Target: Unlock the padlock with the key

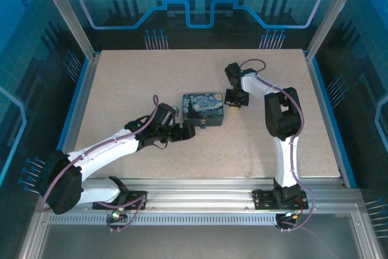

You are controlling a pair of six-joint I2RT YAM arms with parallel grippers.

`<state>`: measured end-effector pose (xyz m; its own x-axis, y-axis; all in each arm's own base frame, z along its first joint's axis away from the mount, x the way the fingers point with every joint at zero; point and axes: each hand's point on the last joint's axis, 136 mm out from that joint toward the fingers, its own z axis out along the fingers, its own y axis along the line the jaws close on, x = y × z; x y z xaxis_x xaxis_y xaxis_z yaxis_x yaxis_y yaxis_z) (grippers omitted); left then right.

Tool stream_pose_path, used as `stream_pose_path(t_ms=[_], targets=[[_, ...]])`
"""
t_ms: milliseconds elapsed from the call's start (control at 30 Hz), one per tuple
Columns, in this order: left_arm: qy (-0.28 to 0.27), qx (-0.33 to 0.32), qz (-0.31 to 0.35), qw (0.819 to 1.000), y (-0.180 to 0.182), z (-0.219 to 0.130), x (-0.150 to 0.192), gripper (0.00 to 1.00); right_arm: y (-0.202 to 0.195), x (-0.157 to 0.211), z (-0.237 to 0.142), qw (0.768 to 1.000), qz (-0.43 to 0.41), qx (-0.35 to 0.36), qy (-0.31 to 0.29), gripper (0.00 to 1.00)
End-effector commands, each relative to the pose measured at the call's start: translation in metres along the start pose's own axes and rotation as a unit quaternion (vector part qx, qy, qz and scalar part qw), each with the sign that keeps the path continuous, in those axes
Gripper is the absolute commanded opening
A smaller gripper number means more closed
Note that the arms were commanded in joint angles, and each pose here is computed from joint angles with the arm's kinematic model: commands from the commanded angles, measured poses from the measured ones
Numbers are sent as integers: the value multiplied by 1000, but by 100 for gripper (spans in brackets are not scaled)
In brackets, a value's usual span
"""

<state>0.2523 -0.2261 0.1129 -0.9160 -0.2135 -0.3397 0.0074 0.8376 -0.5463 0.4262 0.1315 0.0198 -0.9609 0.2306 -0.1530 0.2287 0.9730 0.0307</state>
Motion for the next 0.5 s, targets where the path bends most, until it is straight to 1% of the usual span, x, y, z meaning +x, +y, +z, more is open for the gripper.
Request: stream_pose_path(t_ms=[0,100,200,400,467], targets=[[-4,3,-5,1000,1,-3,3,86,-13,7,6,1000,-5,16,11,0],[-4,4,-6,1000,1,-3,3,86,-17,8,-9,1000,-16,14,-6,0],[-9,13,-4,1000,-4,-6,0,86,-18,7,-33,999,-28,1,-31,0],[-30,54,-1,998,-25,-21,-20,87,-10,13,-99,992,-69,-62,-91,0],[-37,81,-9,996,-33,-29,-31,87,-1,18,-127,985,-87,-100,-113,0]])
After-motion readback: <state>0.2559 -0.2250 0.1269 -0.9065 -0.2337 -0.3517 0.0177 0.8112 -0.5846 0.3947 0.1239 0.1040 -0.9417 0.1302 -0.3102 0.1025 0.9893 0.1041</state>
